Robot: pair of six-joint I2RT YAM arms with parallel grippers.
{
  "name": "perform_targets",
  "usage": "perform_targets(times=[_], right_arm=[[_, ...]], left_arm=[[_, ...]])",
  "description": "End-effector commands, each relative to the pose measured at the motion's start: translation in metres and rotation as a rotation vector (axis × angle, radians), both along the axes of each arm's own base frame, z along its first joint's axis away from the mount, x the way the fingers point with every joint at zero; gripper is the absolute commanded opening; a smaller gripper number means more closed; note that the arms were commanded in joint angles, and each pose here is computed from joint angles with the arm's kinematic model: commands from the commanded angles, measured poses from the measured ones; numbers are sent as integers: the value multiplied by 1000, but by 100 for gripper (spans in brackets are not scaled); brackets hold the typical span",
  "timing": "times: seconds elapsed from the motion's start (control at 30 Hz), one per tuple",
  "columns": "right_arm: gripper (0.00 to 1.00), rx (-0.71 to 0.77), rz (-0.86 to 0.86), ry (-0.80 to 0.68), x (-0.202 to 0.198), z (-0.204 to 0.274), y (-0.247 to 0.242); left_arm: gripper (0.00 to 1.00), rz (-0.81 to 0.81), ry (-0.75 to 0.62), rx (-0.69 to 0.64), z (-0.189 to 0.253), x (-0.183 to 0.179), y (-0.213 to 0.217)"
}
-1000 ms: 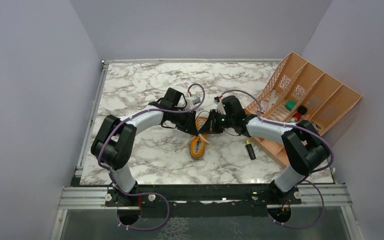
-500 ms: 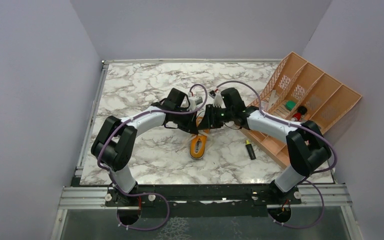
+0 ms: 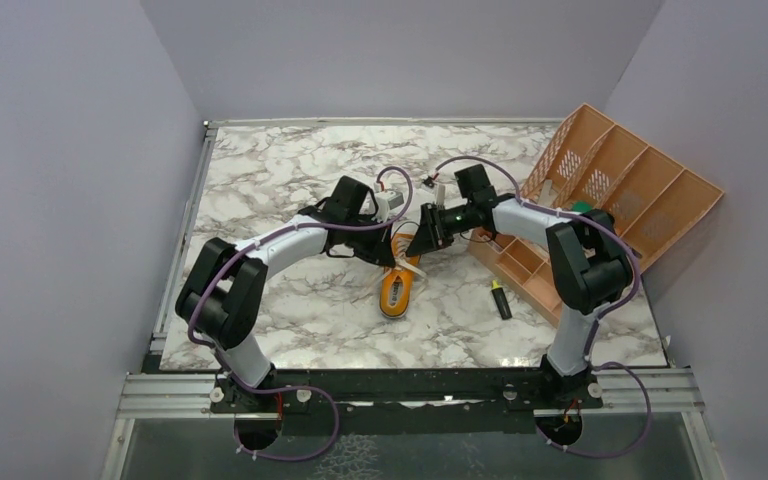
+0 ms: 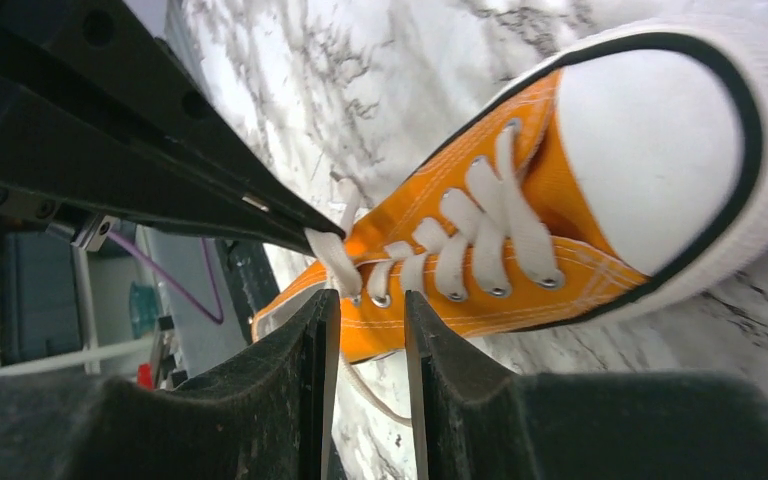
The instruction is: Tie the shoes
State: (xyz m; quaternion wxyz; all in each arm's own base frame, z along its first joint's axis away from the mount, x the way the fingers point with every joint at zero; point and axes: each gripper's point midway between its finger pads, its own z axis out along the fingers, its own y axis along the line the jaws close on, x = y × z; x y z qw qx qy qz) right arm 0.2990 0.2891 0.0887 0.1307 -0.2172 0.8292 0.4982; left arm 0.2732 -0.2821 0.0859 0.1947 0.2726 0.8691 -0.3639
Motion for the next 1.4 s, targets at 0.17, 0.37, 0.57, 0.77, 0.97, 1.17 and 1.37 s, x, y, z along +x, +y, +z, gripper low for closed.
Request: perform_targets(times=[0.17,0.37,0.57,0.77,0.97,1.17,1.37], right_arm=[[35,117,131,-7,-16,12,23],[23,125,128,33,-12,8,32],[28,136,111,41,-9,9,34],[29,145,119,69,-13,5,34],[21,145,128,78,-16,2,33],[22,131,129,85,-17,-4,31],[2,151,127,77,-16,3,33]], left_arm=[[0,5,-67,-11,12,6,-1],[0,-11,-72,-27,17,5,-6],[0,-17,-68,-26,16,2,-7],[0,-22,-66,-24,16,-2,-9],[0,-15,-66,-19,16,-3,-8],[0,-14,-70,-19,16,-2,-9],[0,-11,-65,-13,14,-4,-8]])
